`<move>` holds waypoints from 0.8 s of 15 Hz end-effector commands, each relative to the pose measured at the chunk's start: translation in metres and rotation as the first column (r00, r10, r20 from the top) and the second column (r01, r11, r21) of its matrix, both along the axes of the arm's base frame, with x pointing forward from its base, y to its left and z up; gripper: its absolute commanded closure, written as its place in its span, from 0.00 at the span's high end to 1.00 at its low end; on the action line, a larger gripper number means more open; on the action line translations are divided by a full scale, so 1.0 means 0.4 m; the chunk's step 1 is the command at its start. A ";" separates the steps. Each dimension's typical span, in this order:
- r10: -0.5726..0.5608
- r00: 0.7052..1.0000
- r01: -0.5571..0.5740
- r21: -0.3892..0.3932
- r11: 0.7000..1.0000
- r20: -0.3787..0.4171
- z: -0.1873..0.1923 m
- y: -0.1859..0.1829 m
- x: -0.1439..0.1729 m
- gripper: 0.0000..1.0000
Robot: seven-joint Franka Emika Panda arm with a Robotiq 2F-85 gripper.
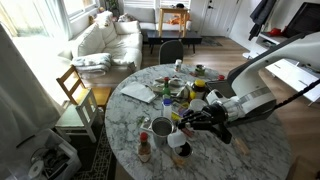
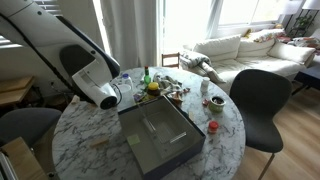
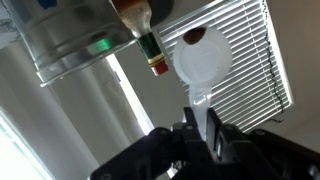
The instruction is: Put the brown item in the scoop, then drop it into the tin
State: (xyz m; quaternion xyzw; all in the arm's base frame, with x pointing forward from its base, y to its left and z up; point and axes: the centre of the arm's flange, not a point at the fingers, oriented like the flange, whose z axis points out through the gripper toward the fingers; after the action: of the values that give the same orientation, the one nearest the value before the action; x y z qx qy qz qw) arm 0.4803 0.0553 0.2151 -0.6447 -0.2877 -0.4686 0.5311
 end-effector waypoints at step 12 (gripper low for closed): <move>-0.036 0.999 0.036 -0.016 0.999 0.005 0.040 -0.022 -0.022 0.04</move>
State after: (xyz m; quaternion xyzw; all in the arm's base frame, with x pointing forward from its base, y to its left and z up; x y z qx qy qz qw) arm 0.4795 0.0528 0.2129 -0.6354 -0.2908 -0.4776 0.5326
